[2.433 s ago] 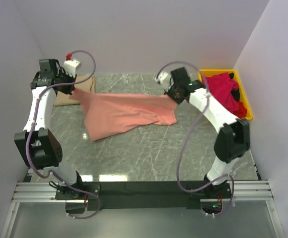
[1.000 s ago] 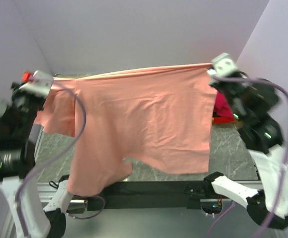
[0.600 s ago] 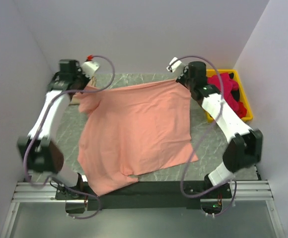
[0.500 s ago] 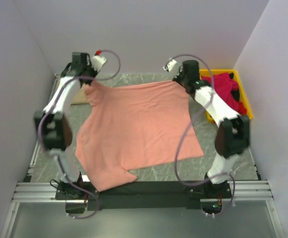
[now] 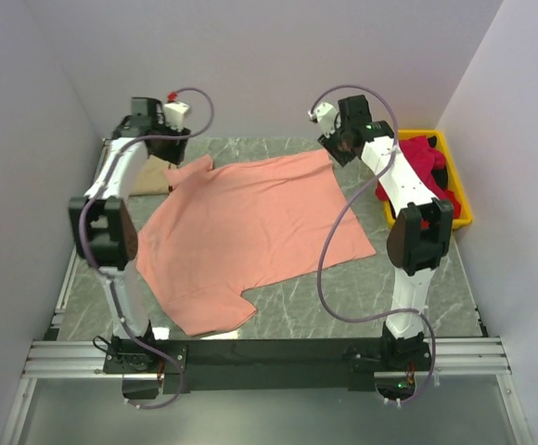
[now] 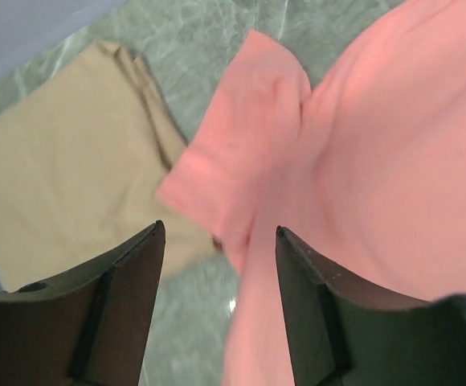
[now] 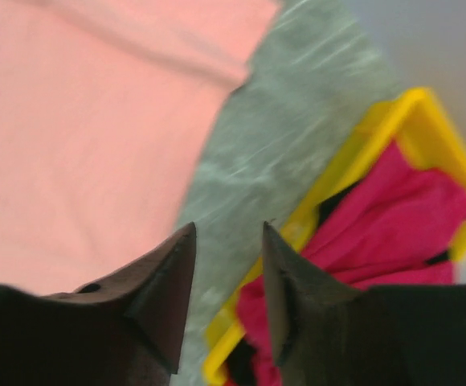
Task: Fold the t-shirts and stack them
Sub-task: Flatten the tshirt out
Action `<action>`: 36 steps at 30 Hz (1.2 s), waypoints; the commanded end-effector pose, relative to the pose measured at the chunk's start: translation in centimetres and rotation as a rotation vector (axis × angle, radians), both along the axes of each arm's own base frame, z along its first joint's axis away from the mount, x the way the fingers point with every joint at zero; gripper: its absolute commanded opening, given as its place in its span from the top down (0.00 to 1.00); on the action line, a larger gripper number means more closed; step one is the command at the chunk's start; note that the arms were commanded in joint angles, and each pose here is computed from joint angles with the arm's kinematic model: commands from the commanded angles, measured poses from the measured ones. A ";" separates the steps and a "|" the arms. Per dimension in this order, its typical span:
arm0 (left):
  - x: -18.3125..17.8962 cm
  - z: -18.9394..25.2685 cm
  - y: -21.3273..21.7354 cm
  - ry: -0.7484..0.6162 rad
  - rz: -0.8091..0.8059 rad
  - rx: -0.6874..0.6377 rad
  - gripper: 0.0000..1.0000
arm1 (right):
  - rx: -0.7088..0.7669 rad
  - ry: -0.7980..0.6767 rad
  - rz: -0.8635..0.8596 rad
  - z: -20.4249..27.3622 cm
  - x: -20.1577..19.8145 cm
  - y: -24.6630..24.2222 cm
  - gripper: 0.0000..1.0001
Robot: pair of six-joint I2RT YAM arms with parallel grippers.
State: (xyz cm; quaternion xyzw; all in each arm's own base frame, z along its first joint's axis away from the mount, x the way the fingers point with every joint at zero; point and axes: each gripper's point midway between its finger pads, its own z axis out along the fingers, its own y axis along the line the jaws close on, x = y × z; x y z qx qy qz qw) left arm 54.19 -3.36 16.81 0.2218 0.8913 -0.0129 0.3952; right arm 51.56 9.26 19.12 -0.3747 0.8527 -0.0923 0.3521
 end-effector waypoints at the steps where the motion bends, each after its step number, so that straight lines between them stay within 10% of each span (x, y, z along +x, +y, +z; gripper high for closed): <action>1: -5.0 5.1 2.4 -0.001 0.066 -0.208 0.38 | 0.095 0.294 0.032 -4.2 -6.9 1.6 0.60; 20: -17.4 -1.4 2.8 0.235 0.086 -0.216 0.42 | -0.040 0.871 -0.105 -17.5 -18.7 -0.8 0.79; 31: -18.6 -5.7 -4.9 0.321 -0.155 -0.131 0.44 | -0.081 1.148 -0.004 -13.9 -29.2 -3.1 0.85; 36: -20.9 -10.6 -10.1 0.434 -0.281 -0.085 0.49 | 0.062 0.987 -0.006 -9.8 -25.7 -1.9 0.85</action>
